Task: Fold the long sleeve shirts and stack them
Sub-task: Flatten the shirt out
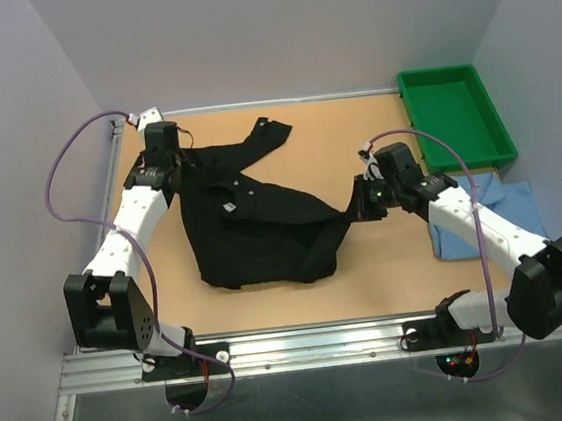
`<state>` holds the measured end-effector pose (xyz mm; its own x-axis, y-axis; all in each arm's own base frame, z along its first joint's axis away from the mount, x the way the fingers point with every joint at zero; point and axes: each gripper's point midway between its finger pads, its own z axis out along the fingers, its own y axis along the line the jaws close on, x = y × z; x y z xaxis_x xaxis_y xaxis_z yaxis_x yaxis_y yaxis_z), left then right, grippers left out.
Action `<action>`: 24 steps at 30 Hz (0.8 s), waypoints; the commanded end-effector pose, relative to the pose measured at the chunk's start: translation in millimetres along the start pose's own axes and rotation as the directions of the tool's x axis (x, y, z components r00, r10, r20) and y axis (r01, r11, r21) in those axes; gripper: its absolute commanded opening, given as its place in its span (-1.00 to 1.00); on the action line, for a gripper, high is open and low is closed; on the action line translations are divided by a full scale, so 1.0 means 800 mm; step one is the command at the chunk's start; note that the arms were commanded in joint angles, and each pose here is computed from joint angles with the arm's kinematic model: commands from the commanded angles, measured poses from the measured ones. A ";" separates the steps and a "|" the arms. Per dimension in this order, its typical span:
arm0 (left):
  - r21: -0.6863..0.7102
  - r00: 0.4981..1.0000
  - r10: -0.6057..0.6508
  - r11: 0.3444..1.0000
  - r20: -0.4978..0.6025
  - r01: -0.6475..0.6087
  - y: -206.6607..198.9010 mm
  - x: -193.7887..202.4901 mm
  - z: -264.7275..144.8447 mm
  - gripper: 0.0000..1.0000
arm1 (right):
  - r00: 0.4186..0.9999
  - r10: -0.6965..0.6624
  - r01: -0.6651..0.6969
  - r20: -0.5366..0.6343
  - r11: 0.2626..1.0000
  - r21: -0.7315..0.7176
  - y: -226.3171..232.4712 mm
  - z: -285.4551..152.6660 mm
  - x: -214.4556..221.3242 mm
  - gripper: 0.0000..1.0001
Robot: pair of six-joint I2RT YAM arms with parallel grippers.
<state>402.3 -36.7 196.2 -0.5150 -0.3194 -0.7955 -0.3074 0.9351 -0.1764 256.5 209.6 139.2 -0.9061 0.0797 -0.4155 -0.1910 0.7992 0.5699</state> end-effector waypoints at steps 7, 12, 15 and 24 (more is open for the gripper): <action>-0.164 0.998 0.068 0.984 0.009 -0.066 0.011 -0.045 0.034 -0.69 | 0.998 -0.064 0.065 -0.013 0.990 0.126 -0.031 -0.007 0.013 -0.26; -0.182 0.998 0.053 0.982 0.043 -0.045 0.029 -0.041 0.009 0.15 | 0.956 -0.279 0.265 0.087 0.954 0.141 0.005 -0.024 -0.036 0.14; -0.186 0.999 0.005 0.983 0.041 0.003 0.052 -0.020 -0.008 0.44 | 0.888 -0.440 0.419 0.130 0.893 0.165 0.040 -0.027 -0.066 0.22; -0.137 0.985 -0.167 0.978 -0.050 0.159 0.098 0.073 -0.014 0.63 | 0.643 -0.755 0.748 0.128 0.655 0.107 0.159 0.060 -0.070 0.23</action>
<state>349.3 22.7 160.3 -0.5037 -0.4052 -0.7630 -0.4883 0.8621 -0.1355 286.6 296.6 189.6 -0.5621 -0.3942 -0.7271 -0.6699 0.7325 0.1208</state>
